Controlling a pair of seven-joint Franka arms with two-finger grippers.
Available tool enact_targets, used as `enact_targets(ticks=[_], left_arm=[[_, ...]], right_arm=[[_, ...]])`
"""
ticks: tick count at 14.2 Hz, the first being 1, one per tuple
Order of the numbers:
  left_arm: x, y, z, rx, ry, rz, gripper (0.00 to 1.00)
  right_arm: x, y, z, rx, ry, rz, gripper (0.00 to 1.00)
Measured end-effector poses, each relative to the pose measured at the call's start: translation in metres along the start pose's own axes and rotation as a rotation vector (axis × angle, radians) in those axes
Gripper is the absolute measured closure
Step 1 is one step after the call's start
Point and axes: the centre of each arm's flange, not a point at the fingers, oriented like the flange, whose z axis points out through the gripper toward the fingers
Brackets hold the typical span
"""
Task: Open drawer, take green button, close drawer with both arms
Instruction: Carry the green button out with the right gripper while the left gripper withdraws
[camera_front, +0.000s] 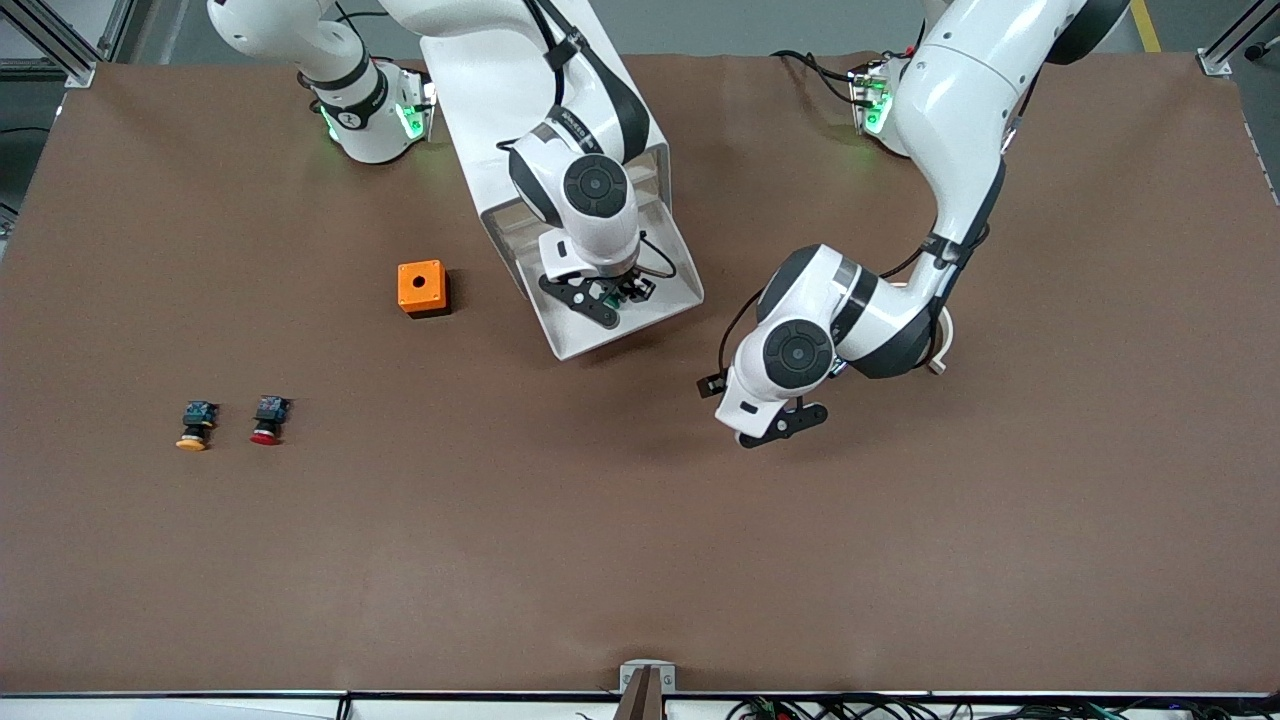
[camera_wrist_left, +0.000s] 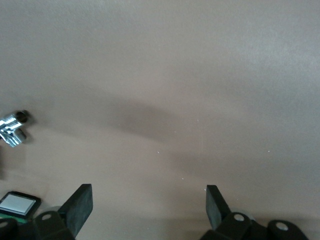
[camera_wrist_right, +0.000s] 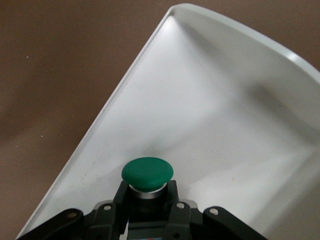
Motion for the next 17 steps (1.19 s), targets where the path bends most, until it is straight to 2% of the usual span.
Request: enact_targets(ticks=[2,5,9,12,14,17], left_arm=[[-0.004,0.006,0.002,-0.012,0.011,-0.016,0.0],[-0.016,0.02,0.006,-0.031,0.028,-0.026,0.0],[-0.036,0.04,0.017,-0.055,0.051,-0.026,0.0],[-0.046,0.048,0.03,-0.069,0.061,-0.026,0.0],[-0.055,0.054,0.037,-0.076,0.066,-0.028,0.0],[-0.078,0.069,0.048,-0.091,0.078,-0.029,0.0]], right_arm=[[0.007,-0.001,-0.019,-0.036,-0.022,0.009,0.67],[0.042,0.007,-0.083,-0.086,-0.074,0.033,0.67],[0.124,0.063,-0.18,-0.098,-0.156,-0.056,0.67],[0.203,0.125,-0.211,-0.059,-0.203,-0.184,0.67],[0.264,0.172,-0.214,-0.03,-0.206,-0.29,0.67],[0.336,0.232,-0.208,-0.025,-0.156,-0.418,0.67]])
